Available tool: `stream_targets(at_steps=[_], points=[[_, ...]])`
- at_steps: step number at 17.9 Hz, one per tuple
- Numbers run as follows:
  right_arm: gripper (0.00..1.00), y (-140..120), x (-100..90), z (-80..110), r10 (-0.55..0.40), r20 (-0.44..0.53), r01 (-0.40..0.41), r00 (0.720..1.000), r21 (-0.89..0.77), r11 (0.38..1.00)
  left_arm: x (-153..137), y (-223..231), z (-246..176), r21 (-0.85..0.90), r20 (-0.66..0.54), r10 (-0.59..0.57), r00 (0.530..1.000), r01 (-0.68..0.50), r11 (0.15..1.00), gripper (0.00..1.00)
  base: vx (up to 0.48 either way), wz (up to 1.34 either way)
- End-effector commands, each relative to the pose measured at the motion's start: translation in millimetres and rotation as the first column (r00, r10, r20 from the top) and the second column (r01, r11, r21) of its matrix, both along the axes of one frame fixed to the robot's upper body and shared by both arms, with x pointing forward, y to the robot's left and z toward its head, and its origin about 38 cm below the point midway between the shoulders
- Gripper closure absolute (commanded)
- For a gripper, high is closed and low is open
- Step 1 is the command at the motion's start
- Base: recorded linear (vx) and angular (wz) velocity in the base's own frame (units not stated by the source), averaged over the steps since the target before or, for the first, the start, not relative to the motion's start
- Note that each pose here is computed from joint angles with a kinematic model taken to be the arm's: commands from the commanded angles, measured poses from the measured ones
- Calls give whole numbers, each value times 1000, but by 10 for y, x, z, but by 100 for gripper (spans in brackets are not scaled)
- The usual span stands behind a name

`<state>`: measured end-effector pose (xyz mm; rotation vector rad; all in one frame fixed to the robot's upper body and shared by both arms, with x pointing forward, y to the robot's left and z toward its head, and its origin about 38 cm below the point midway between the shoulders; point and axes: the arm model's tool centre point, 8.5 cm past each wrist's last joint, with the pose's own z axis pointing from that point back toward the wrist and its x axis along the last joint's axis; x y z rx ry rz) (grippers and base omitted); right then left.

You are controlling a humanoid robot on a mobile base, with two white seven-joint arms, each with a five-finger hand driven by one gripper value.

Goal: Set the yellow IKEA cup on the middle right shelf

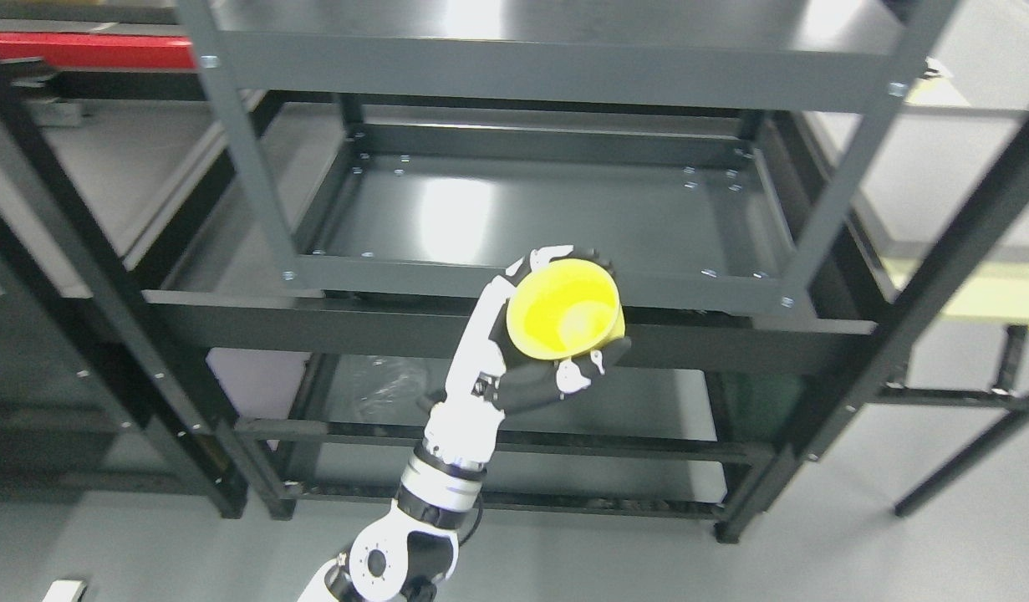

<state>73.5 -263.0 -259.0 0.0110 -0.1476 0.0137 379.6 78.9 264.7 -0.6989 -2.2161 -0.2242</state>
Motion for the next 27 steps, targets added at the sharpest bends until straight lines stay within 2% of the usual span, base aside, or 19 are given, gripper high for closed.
stream_targets(at_steps=[1,4,7,10,13,15,18,23,27], points=[[1,-279,-65,21,-39,-3,37,999,-222,974,374,402,841,35,135,142,981,-148,988,100,-108,-584],[1,-279,-65,21,-39,-3,37,999,-222,974,468,506,1140,96,190,231,954,-252,963,100,-57,-343],[1,-279,-65,21,-39,-3,37,999,-222,974,493,502,1536,113,261,264,929,-301,947,100,9,87],[1,-279,-65,21,-39,-3,37,999,-222,974,471,372,1717,153,302,257,918,-313,937,100,50,268],[1,-279,-65,21,-39,-3,37,999,-222,974,355,-5,1981,203,388,208,898,-303,931,100,69,245],[1,-279,-65,21,-39,-3,37,999,-222,974,342,-70,2179,196,407,222,886,-322,926,100,45,40],[1,-279,-65,21,-39,-3,37,999,-222,974,518,87,2305,164,374,298,878,-379,911,100,20,-103],[1,-279,-65,21,-39,-3,37,999,-222,974,993,520,2560,109,272,439,856,-481,870,100,10,-65],[1,-279,-65,21,-39,-3,37,999,-222,974,1337,648,2574,94,86,493,866,-500,861,100,-2,6]])
